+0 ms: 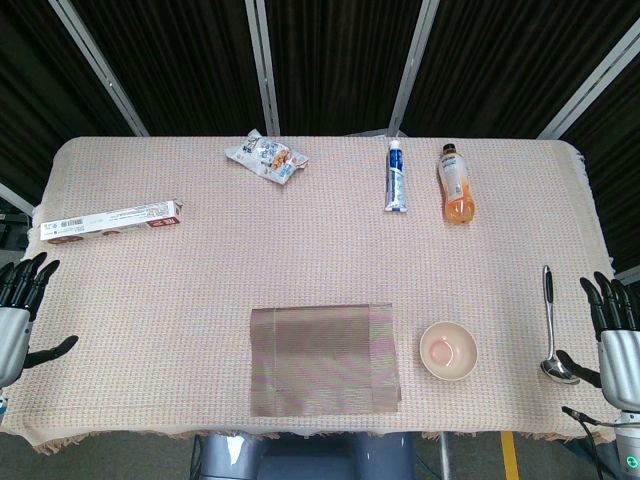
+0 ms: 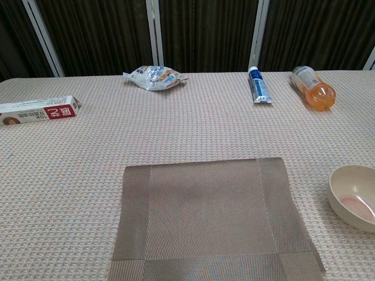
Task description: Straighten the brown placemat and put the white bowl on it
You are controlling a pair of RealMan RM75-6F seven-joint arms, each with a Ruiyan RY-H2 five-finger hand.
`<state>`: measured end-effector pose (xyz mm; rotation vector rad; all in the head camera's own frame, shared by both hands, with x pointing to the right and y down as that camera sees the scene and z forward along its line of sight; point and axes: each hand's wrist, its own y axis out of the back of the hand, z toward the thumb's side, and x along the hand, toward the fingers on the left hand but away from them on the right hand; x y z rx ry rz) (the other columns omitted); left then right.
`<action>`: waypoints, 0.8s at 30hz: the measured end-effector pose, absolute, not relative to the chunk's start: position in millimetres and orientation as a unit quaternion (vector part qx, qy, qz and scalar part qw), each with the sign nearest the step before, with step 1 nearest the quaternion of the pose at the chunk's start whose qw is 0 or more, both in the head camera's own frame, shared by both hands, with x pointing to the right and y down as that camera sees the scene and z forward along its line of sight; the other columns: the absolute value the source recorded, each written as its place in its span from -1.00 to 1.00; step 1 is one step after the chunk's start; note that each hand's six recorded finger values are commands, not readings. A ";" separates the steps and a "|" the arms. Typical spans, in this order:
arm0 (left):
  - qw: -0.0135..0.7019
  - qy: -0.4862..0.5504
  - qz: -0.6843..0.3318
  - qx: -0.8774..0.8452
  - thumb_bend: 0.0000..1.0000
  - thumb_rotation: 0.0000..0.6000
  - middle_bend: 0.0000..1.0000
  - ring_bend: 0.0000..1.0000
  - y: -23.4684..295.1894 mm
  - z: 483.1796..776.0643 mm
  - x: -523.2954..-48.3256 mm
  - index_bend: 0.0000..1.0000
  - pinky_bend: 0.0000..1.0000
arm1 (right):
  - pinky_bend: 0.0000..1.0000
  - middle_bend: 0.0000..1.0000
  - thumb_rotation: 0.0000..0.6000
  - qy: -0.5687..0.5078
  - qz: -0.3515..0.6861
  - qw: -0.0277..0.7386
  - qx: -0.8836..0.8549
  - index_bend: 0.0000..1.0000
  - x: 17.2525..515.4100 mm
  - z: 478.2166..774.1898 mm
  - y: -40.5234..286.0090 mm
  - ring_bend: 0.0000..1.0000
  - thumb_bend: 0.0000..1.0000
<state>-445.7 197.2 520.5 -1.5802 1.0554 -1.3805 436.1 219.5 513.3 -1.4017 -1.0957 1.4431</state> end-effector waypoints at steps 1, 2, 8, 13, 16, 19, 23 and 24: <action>0.386 0.414 -0.543 -0.621 -1.00 1.00 -1.00 -1.00 197.7 520.6 -445.9 -1.00 -1.00 | -1.00 -1.00 1.00 -0.435 0.574 0.412 -0.558 -1.00 436.0 513.4 219.8 -1.00 -1.00; 0.386 0.414 -0.543 -0.621 -1.00 1.00 -1.00 -1.00 197.8 520.7 -445.9 -1.00 -1.00 | -1.00 -1.00 1.00 -0.435 0.574 0.412 -0.559 -1.00 435.8 513.6 220.0 -1.00 -1.00; 0.383 0.412 -0.546 -0.621 -1.00 1.00 -1.00 -1.00 199.1 522.3 -447.0 -1.00 -1.00 | -1.00 -1.00 1.00 -0.431 0.570 0.408 -0.568 -1.00 431.9 515.5 222.3 -1.00 -1.00; 0.384 0.415 -0.541 -0.623 -1.00 1.00 -1.00 -1.00 196.9 520.3 -444.1 -1.00 -1.00 | -1.00 -1.00 1.00 -0.402 0.555 0.372 -0.625 -0.95 414.5 535.2 235.0 -1.00 -1.00; 0.383 0.412 -0.541 -0.625 -1.00 1.00 -1.00 -1.00 197.6 520.8 -443.5 -1.00 -1.00 | -1.00 -1.00 1.00 -0.368 0.545 0.336 -0.674 -0.95 400.7 555.1 251.0 -1.00 -1.00; 0.380 0.410 -0.543 -0.627 -1.00 1.00 -1.00 -1.00 198.5 522.1 -443.4 -1.00 -1.00 | -1.00 -1.00 1.00 -0.323 0.543 0.318 -0.707 -0.91 388.7 575.3 268.0 -1.00 -1.00; 0.378 0.410 -0.547 -0.624 -1.00 1.00 -1.00 -1.00 200.2 521.4 -446.0 -1.00 -1.00 | -1.00 -1.00 1.00 -0.280 0.547 0.317 -0.722 -0.80 375.0 599.2 282.5 -1.00 -1.00; 0.378 0.411 -0.548 -0.622 -1.00 1.00 -1.00 -1.00 200.6 520.5 -447.3 -1.00 -1.00 | -1.00 -1.00 1.00 -0.272 0.549 0.319 -0.723 -0.76 372.4 604.1 284.8 -1.00 -1.00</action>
